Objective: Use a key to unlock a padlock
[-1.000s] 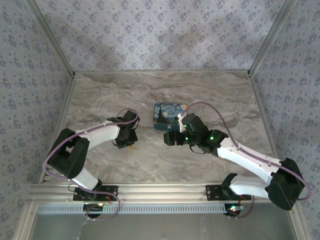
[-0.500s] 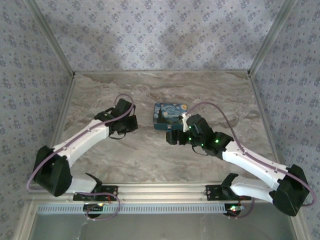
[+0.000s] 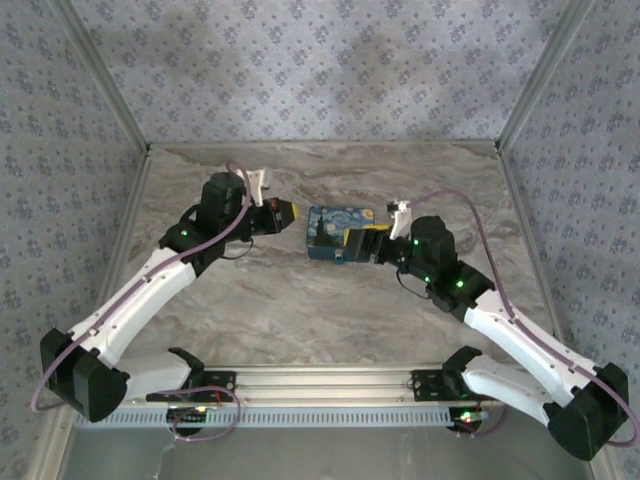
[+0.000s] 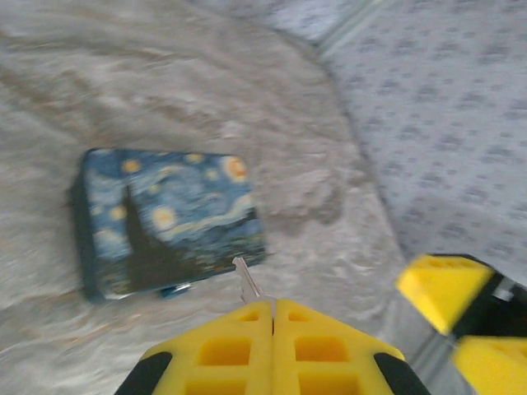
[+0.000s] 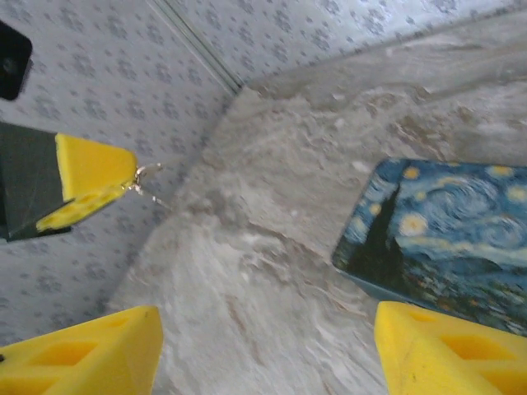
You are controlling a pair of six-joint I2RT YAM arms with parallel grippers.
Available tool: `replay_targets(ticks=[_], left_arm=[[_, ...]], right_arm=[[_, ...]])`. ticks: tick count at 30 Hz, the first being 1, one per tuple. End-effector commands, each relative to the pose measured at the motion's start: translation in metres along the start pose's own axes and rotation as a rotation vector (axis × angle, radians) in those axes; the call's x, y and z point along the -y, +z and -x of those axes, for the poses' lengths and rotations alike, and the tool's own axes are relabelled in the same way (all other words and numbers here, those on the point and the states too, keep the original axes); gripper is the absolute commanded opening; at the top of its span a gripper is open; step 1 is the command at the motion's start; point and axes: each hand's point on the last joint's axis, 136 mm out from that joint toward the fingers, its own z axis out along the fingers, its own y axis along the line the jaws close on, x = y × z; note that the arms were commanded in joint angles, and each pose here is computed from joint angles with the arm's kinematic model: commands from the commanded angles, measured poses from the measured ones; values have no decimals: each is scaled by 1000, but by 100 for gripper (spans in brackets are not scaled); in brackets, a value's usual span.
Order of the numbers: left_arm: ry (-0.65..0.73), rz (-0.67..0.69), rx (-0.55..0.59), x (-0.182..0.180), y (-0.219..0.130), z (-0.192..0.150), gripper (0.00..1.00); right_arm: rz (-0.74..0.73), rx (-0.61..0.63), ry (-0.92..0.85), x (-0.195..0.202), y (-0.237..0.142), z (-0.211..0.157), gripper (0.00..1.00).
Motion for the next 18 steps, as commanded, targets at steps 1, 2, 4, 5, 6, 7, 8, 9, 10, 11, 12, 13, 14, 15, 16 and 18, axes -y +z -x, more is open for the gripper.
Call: replay_targets(ticks=[1,2,4,5,6,7,8,9,10,11,12,13,14,15,16,18], left_arm=[[60,-267,33,58,-14,13,0],[58,-303,39,64,-16,13,0],[59,-375,54,75,-20,14,0],[61,-403,62,80,-22,14,0],[62,-428,68,84,-24,14,0],[63,-451,73,88,-26,14,0],[63,-470,73,92,-27,13,0],[67,-487,70,96,-28,12,0],[69,-499,69,99,-29,11,0],[73,-508,70,102,-30,11,0],[75,-515,72,104,-30,10,0],[77,-521,74,106,-31,10,0],[77,-523,73,108,-31,9,0],[78,-526,72,109,-30,8,0],[80,-531,72,111,-30,7,0],[81,-531,73,112,-30,6,0]], right_arm=[[146,44,51,-24,-4,18,66],[182,49,55,-30,-4,21,62],[236,55,56,-39,-3,25,54],[263,60,55,-43,-4,27,51],[286,65,55,-47,-4,29,50],[315,72,54,-53,-5,31,49],[343,81,50,-58,-6,33,48],[363,87,48,-61,-7,35,46],[386,97,44,-66,-9,38,45],[400,106,49,-69,-10,42,45],[407,110,58,-71,-10,44,44],[416,114,69,-73,-10,47,43],[426,114,80,-75,-8,48,42],[435,114,93,-77,-7,50,41],[445,118,106,-78,-6,52,40],[460,121,136,-80,-4,54,37]])
